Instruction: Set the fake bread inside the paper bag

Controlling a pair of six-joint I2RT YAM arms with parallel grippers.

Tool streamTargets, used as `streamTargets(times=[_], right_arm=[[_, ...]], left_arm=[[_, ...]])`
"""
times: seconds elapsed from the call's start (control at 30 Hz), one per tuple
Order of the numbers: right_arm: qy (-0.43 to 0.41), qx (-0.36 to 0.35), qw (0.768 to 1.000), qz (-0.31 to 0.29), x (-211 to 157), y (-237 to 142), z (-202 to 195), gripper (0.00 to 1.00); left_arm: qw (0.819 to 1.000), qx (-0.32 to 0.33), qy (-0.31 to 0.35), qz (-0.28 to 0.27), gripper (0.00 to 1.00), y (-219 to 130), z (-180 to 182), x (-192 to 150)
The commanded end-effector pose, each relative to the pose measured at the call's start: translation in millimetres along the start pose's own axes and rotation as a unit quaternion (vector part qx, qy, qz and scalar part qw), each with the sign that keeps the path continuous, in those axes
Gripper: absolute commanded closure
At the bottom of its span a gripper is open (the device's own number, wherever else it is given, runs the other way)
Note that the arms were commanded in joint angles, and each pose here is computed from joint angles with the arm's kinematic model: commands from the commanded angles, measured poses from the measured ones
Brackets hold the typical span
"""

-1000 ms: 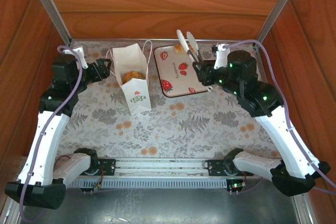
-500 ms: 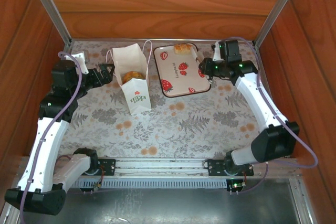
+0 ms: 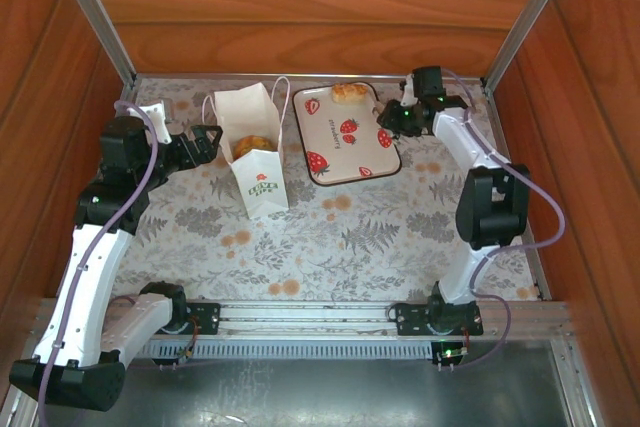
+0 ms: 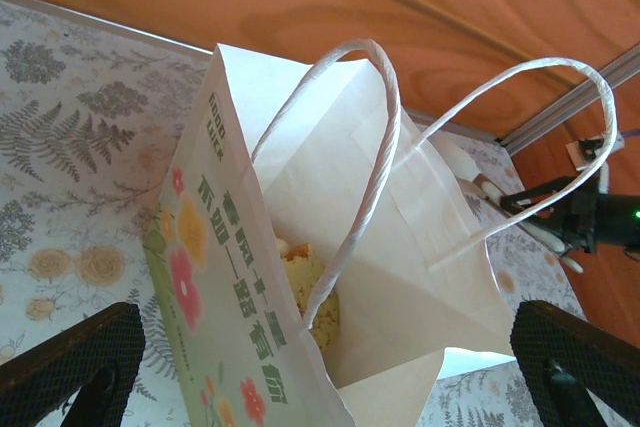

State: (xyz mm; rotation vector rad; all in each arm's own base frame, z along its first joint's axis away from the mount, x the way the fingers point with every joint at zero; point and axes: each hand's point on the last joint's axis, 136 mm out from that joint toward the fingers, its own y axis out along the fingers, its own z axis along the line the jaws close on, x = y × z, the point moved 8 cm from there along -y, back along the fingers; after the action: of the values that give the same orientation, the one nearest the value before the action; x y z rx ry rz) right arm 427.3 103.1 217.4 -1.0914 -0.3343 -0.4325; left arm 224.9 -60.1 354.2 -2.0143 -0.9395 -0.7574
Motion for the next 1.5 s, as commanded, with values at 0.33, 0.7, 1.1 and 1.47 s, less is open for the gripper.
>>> streamTargets(times=[0.33, 0.7, 1.1, 1.47], right_arm=[[0.0, 0.011, 1.0, -0.018, 45, 41, -5, 0.57], [0.016, 0.021, 1.0, 0.003, 46, 65, -11, 0.59], [0.027, 0.031, 0.999, 0.028, 34, 78, -17, 0.63], [0.004, 0.028, 0.997, 0.068, 26, 87, -22, 0.6]], left_arm=[[1.0, 0.002, -0.01, 0.007, 0.0, 0, 4, -6], [1.0, 0.003, -0.011, -0.002, 0.0, -6, 5, -9], [1.0, 0.004, -0.009, -0.002, 0.0, -7, 5, -11], [1.0, 0.005, -0.009, -0.002, 0.0, -8, 5, -10]])
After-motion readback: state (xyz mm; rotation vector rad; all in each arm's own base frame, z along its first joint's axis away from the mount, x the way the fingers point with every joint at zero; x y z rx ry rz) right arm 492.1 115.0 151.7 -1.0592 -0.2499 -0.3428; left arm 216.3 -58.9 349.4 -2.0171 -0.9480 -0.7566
